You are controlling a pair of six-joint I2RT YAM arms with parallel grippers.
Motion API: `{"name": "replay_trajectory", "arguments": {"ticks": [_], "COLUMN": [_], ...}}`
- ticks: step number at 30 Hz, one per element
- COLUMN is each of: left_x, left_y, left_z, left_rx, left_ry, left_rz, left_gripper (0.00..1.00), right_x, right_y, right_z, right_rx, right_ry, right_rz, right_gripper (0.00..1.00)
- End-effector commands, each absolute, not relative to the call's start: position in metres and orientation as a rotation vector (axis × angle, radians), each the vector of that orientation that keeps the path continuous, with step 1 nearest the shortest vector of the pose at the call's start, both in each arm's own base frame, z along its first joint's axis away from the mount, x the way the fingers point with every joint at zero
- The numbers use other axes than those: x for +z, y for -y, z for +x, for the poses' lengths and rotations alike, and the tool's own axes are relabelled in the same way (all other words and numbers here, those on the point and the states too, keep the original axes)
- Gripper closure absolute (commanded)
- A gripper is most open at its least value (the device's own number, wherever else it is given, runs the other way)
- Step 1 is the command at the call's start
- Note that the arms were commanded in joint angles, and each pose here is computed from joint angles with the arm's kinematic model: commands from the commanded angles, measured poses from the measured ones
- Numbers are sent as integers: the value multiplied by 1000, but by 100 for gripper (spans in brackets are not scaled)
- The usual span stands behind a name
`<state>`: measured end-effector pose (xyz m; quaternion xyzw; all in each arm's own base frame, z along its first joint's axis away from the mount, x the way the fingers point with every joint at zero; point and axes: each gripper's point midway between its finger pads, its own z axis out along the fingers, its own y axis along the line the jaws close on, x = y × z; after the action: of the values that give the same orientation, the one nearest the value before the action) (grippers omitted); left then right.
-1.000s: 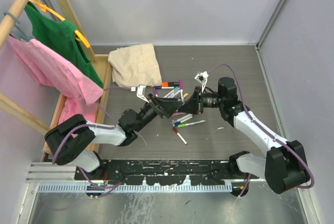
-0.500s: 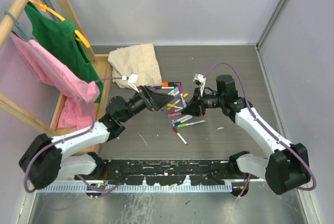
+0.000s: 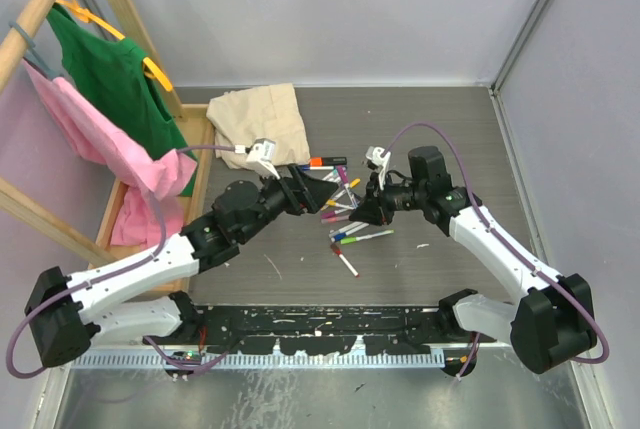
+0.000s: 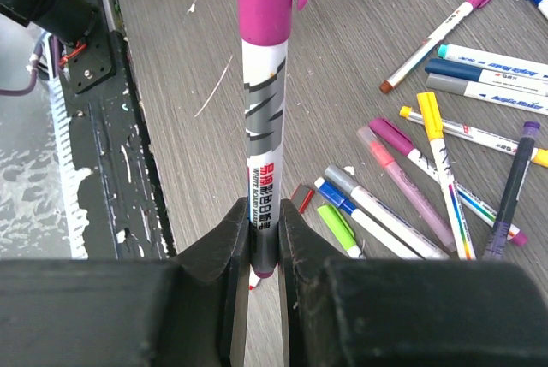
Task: Open the pen caps
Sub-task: Open the pen cap from the pen.
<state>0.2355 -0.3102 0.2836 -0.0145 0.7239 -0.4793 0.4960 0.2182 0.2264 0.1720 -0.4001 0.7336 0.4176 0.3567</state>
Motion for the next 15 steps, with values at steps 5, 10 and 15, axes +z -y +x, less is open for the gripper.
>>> {"name": "replay_trajectory", "arguments": {"ticks": [5, 10, 15], "left_x": [293, 295, 299], "left_y": [328, 338, 343], "left_z": [258, 268, 274], "left_rx": [-1069, -1072, -1085], "left_ry": [-1732, -1715, -1692], "left_rz": [-50, -72, -90], "left_gripper": [28, 32, 36], "right_x": [195, 194, 192], "right_y": [-230, -231, -231], "right_z": [226, 225, 226], "right_rx": [1007, 999, 984], "right_ry": [-1798, -1799, -1803], "right_rz": [-1070, -1079, -1086], "right_gripper": [99, 99, 99]}}
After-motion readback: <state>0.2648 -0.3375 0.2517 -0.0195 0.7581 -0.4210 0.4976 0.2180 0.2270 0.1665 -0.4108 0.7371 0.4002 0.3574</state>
